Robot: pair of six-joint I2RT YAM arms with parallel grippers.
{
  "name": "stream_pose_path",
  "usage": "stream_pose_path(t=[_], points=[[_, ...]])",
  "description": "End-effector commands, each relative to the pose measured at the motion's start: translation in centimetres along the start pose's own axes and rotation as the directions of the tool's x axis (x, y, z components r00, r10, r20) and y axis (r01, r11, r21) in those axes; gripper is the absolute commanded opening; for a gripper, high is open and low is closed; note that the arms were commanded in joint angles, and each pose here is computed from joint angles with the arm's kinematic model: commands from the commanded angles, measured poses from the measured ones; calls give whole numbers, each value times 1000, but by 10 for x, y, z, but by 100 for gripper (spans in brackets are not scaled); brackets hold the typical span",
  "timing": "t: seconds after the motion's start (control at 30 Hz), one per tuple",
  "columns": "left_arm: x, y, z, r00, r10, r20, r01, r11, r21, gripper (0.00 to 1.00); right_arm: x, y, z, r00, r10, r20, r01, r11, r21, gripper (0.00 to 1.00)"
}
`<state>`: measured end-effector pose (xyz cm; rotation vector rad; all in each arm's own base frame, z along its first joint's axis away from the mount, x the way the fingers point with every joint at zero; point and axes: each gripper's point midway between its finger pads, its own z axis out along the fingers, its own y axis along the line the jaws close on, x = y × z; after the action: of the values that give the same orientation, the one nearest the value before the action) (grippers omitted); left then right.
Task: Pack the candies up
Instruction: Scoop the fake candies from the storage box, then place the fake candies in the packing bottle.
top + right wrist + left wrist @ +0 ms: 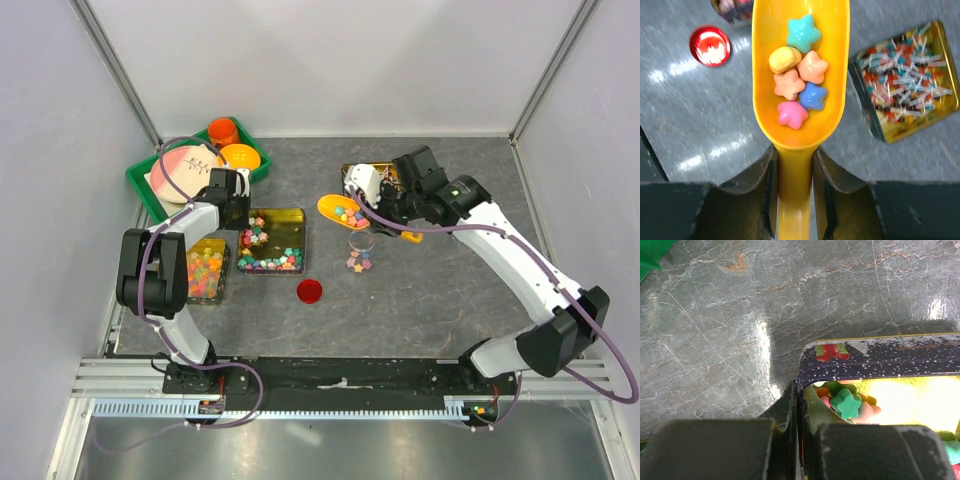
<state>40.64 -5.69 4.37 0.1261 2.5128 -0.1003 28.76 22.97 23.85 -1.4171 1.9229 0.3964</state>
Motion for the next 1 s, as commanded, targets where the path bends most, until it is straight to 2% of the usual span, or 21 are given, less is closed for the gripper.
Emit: stream_pose_path(t=[0.0,0.17,0.4,0.97], points=[[-25,-2,-10,996,3,94,-6,1000,27,2,29,6,-32,997,-52,-60,52,999,9,0],[-23,-3,-8,996,3,88,-6,999,33,2,73,15,-48,983,-38,-180,28,998,-57,0],[-22,-3,-6,997,1,83,-4,999,33,1,100,9,-63,958,-29,-284,18,999,-41,0],[-21,-1,-4,997,3,79,-5,1000,29,1,100,-6,-63,930,19,-367,-30,999,-24,0]])
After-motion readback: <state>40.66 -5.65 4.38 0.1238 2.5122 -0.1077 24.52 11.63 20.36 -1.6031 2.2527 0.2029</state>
